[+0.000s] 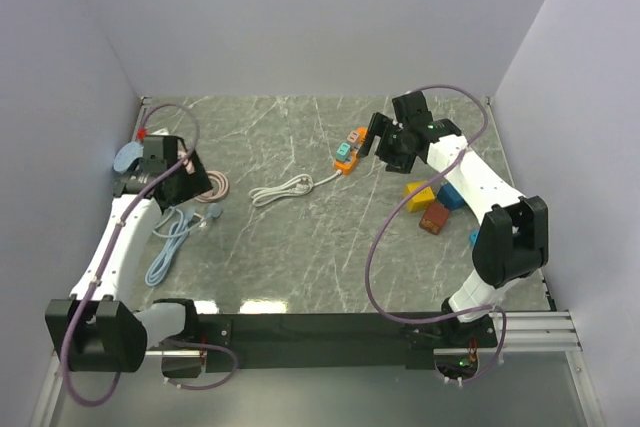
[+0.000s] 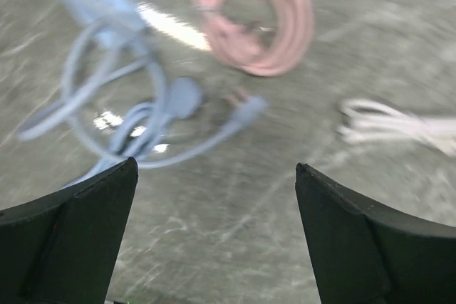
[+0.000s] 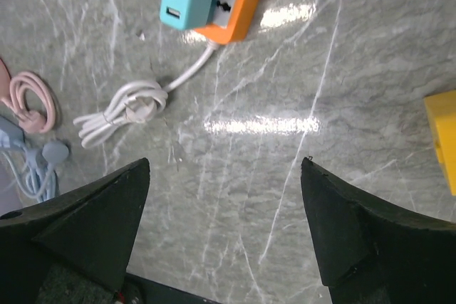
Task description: Pull the plug off the socket
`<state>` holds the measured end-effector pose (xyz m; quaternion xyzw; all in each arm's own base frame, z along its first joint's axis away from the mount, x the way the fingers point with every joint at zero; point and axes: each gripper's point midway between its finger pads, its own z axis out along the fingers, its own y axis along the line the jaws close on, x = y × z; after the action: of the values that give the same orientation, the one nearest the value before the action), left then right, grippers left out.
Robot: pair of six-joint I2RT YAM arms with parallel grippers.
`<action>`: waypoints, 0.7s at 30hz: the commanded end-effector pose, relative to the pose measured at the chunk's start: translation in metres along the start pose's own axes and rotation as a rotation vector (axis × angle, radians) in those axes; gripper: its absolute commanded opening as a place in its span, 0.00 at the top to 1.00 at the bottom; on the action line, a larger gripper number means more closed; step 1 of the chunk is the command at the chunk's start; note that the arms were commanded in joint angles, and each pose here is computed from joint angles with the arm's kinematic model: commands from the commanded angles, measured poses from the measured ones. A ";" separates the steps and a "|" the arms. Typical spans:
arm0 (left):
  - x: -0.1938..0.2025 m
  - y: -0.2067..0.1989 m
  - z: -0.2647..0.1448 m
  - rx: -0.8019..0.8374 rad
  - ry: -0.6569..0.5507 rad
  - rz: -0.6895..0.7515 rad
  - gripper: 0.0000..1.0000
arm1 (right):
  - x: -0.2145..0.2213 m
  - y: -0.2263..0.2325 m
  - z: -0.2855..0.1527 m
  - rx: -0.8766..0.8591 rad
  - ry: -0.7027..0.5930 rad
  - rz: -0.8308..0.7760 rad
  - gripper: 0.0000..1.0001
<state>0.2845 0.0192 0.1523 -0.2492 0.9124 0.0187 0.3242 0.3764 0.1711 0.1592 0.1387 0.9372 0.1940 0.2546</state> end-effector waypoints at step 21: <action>0.043 -0.212 0.074 0.383 0.054 0.824 0.05 | 0.015 -0.014 -0.032 -0.013 -0.042 0.037 0.07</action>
<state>0.3746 -0.1577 0.0776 0.1400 0.9530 -0.0176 0.2682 0.3442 0.1555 0.1575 0.1574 0.9370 0.1873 0.2493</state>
